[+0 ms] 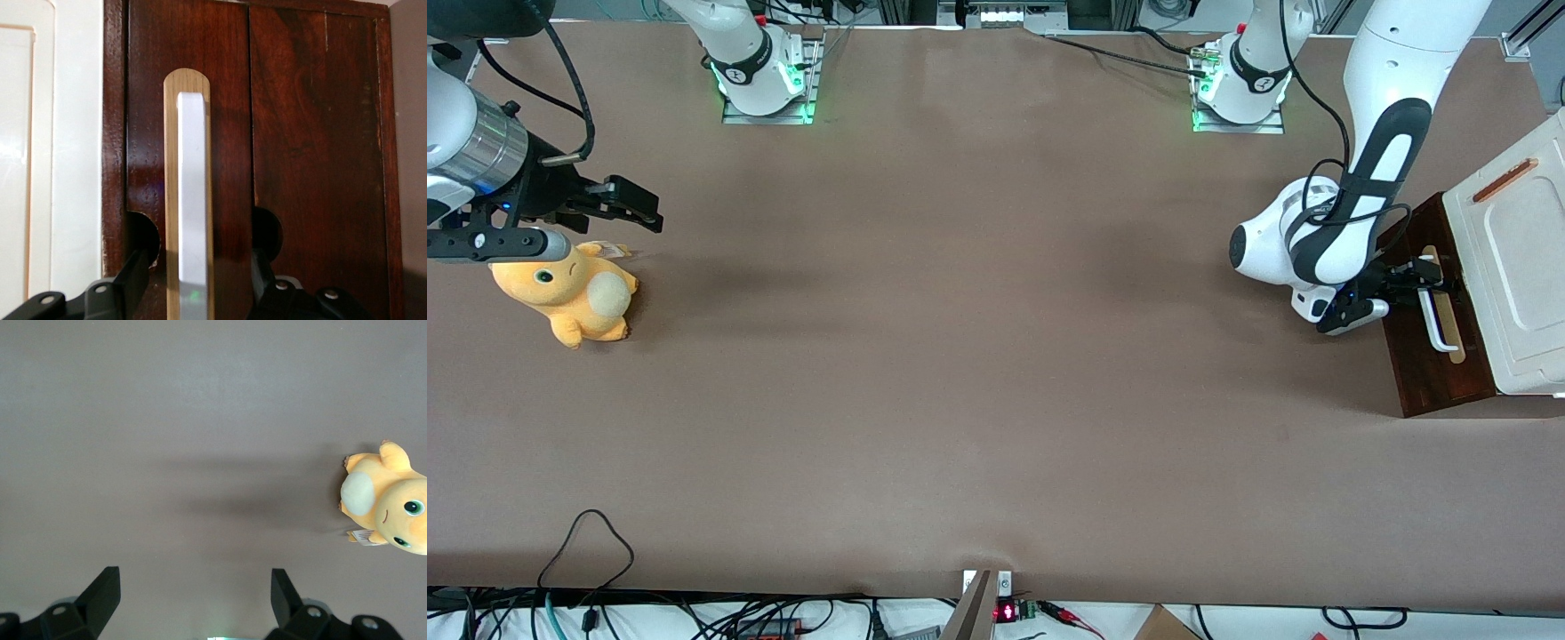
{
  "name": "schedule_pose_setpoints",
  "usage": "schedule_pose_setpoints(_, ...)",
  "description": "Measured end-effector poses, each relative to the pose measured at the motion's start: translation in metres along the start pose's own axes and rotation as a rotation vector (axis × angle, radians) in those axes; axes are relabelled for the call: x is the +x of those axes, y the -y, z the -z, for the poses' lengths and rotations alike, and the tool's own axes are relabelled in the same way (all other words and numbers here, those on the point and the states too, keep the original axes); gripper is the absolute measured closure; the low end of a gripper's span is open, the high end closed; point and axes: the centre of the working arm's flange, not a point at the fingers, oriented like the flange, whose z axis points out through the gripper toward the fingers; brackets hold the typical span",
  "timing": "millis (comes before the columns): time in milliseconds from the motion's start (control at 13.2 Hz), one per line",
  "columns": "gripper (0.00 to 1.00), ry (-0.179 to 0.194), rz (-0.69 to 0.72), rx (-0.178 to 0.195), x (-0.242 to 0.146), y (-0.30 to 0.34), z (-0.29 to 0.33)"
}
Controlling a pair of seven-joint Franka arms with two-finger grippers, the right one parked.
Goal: Open lower drawer with left arm only
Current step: 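Close the left gripper around the white bar handle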
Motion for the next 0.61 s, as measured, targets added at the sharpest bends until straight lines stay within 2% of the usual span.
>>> schedule_pose_setpoints(76, 0.35, 0.000, -0.002, 0.000, 0.0000, 0.0000, 0.0000)
schedule_pose_setpoints(152, 0.45, 0.000, -0.005, 0.000, 0.0000, 0.0000, 0.0000)
schedule_pose_setpoints(227, 0.45, 0.000, -0.005, 0.000, 0.0000, 0.0000, 0.0000)
schedule_pose_setpoints(303, 0.50, 0.000, -0.006, 0.001, 0.0001, 0.0002, 0.0001)
schedule_pose_setpoints(379, 0.60, -0.002, -0.007, 0.010, 0.0006, 0.0017, 0.0011)
schedule_pose_setpoints(455, 0.61, -0.003, -0.007, 0.010, 0.0005, 0.0015, 0.0014)
schedule_pose_setpoints(606, 0.79, -0.004, -0.008, 0.009, 0.0005, 0.0011, 0.0019)
